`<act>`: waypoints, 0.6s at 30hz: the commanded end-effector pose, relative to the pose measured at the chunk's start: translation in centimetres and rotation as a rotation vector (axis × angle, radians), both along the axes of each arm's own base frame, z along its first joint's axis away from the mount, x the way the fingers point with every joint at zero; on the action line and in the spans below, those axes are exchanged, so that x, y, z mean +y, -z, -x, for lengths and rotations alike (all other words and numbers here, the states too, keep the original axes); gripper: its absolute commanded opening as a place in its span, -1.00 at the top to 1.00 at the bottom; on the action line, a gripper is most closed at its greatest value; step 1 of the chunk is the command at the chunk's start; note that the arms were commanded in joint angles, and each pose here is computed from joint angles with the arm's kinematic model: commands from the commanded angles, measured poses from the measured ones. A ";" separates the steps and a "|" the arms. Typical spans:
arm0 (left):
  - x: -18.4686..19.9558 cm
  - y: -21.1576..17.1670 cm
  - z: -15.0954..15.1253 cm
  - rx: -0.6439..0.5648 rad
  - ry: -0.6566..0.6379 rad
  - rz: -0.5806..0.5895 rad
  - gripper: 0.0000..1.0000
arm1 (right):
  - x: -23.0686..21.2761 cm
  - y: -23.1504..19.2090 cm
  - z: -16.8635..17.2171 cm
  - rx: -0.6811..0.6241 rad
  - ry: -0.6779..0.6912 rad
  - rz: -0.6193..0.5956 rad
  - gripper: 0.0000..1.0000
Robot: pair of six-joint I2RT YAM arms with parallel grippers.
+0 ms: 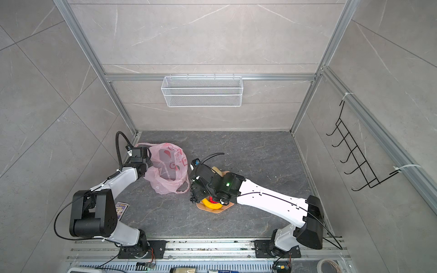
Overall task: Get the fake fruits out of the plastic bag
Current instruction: 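Carry the dark grapes with the right gripper over the pink bowl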
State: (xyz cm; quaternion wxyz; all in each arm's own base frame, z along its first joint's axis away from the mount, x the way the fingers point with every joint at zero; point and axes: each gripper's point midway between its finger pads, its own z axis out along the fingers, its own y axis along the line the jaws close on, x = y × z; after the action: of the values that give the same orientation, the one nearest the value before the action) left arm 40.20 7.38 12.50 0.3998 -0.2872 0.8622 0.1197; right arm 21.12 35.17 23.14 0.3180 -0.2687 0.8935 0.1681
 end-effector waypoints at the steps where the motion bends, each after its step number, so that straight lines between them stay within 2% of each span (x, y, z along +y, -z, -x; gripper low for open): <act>1: 0.0 -1.6 -0.3 -0.058 0.012 -0.005 1.00 | 0.6 -0.4 -1.2 -0.036 0.049 -0.012 1.00; 9: 0.0 -1.7 -0.3 -0.061 0.010 -0.003 1.00 | -0.2 1.8 -3.7 -0.013 0.124 0.030 1.00; 18: 0.0 -1.5 -0.4 -0.057 0.012 -0.004 1.00 | -1.0 0.7 -5.7 -0.047 0.159 0.027 1.00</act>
State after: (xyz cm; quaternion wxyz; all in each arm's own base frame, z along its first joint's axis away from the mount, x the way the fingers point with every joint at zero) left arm 40.16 7.22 12.48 0.4014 -0.2860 0.8625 0.1145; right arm 25.63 34.24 20.38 0.3180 -0.2176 0.9149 0.1203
